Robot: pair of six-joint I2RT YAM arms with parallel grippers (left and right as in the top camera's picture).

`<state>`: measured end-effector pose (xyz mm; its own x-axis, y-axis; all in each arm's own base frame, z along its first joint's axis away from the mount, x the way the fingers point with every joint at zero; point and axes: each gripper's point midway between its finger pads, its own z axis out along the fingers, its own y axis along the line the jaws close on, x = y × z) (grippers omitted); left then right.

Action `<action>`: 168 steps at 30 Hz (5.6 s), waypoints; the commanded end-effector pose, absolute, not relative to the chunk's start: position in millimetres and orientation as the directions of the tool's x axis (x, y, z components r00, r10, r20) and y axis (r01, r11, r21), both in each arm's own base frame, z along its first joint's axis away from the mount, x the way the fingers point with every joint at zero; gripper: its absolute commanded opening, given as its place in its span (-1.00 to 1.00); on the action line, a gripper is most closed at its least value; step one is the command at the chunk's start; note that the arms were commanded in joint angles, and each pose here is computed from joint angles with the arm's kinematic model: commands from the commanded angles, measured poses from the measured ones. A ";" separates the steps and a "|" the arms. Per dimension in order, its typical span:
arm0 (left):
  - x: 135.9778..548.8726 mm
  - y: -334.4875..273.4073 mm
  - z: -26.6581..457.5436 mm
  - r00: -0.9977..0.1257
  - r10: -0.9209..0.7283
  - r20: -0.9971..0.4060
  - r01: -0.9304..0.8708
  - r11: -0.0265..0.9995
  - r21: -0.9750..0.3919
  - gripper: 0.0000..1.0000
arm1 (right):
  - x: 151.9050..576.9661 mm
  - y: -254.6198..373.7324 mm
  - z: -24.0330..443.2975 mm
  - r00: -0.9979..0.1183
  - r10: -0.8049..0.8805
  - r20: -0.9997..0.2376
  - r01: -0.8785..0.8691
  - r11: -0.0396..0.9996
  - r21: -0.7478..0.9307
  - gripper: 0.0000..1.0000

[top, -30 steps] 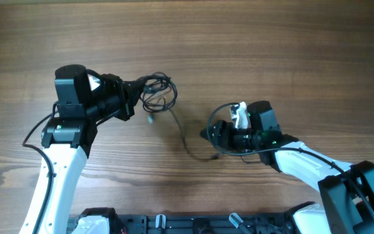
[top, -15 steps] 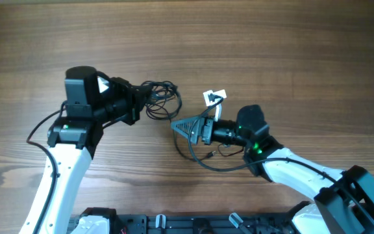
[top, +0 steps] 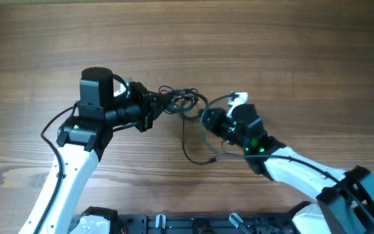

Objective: Untangle cables

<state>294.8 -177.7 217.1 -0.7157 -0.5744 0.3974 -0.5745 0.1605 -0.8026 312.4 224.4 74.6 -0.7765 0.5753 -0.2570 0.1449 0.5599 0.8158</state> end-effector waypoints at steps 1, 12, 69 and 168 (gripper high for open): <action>280.1 -185.9 246.7 -0.863 -0.443 0.243 -0.368 0.222 -0.903 -0.92 | 330.0 173.8 75.8 -0.695 0.628 -0.351 0.193 0.633 0.750 -0.85; 279.9 -175.0 241.3 -0.917 -0.280 -0.285 0.130 0.466 -0.875 -0.92 | 310.3 78.7 106.3 -0.635 0.563 -0.529 0.213 0.786 0.580 -0.86; 227.7 -213.1 243.6 -0.853 0.074 -0.516 0.506 0.360 -0.784 -0.92 | 229.8 265.6 164.8 -0.870 0.030 -0.493 -0.465 0.284 0.838 -0.91; 282.1 -142.4 170.7 -0.560 -0.755 0.340 -0.721 0.243 -0.649 -0.92 | 242.9 263.1 94.8 -0.895 0.278 -0.350 -0.097 0.643 0.760 0.99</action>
